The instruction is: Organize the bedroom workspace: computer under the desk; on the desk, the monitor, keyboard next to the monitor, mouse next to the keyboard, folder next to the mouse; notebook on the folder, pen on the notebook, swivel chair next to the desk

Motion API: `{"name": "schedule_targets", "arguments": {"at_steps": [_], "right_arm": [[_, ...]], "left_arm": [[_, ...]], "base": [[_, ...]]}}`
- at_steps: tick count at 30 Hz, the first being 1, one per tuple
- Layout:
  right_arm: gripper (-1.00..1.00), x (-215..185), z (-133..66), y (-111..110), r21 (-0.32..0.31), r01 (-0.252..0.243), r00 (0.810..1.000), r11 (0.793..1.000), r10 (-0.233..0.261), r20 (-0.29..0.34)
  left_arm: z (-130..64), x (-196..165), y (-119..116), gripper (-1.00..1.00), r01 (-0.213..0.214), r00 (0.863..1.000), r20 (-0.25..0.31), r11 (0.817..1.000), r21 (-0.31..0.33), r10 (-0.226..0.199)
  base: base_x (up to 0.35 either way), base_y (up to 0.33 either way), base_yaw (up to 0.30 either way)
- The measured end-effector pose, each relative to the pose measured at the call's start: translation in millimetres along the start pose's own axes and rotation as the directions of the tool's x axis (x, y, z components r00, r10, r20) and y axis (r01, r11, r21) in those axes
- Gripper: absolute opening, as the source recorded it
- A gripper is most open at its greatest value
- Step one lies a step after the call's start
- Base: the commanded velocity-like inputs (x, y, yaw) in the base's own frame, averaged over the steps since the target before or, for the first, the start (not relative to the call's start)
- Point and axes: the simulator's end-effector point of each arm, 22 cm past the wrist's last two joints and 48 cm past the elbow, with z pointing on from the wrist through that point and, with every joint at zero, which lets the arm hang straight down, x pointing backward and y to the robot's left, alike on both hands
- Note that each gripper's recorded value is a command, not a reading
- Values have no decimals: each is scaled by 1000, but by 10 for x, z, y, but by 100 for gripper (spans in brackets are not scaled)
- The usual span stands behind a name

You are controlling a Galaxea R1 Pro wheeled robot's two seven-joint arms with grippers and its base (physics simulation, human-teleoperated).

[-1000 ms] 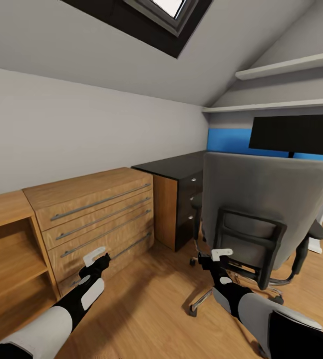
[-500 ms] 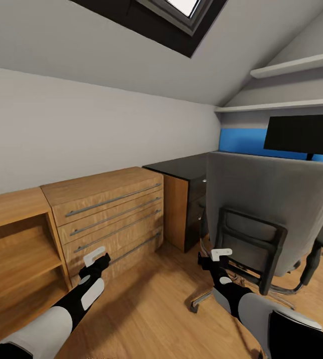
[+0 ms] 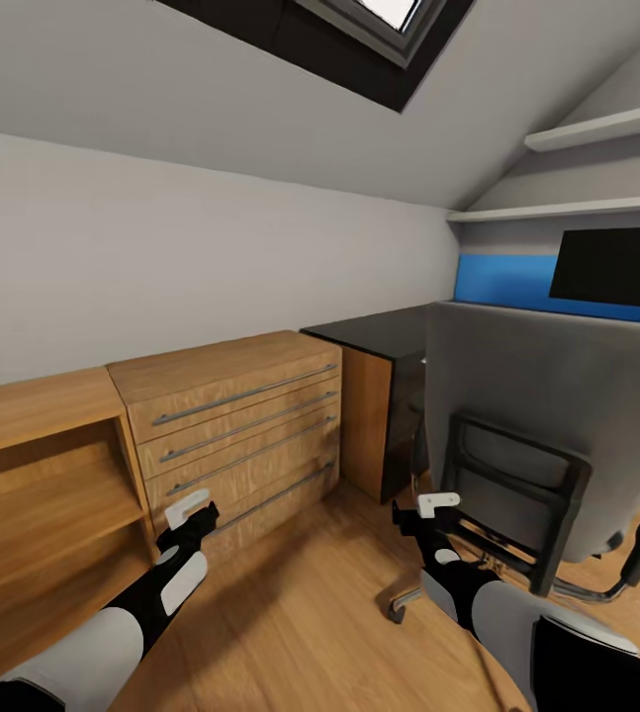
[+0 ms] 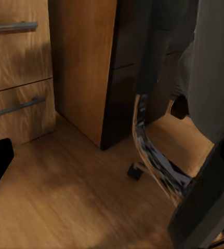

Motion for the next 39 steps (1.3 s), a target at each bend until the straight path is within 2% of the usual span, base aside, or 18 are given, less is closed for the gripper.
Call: {"name": "schedule_targets", "arguments": {"at_steps": [13, 39], "right_arm": [[100, 1, 3, -7, 1, 1, 1000, 1000, -1, 0], [100, 6, 2, -11, 1, 1, 1000, 1000, -1, 0]], "left_arm": [[-7, 22, -29, 100, -1, 1000, -4, 1000, 5, 1], [-10, 34, -49, 100, -1, 1000, -7, 1000, 8, 1]], "base": [[-11, 0, 94], [-309, 0, -11]]}}
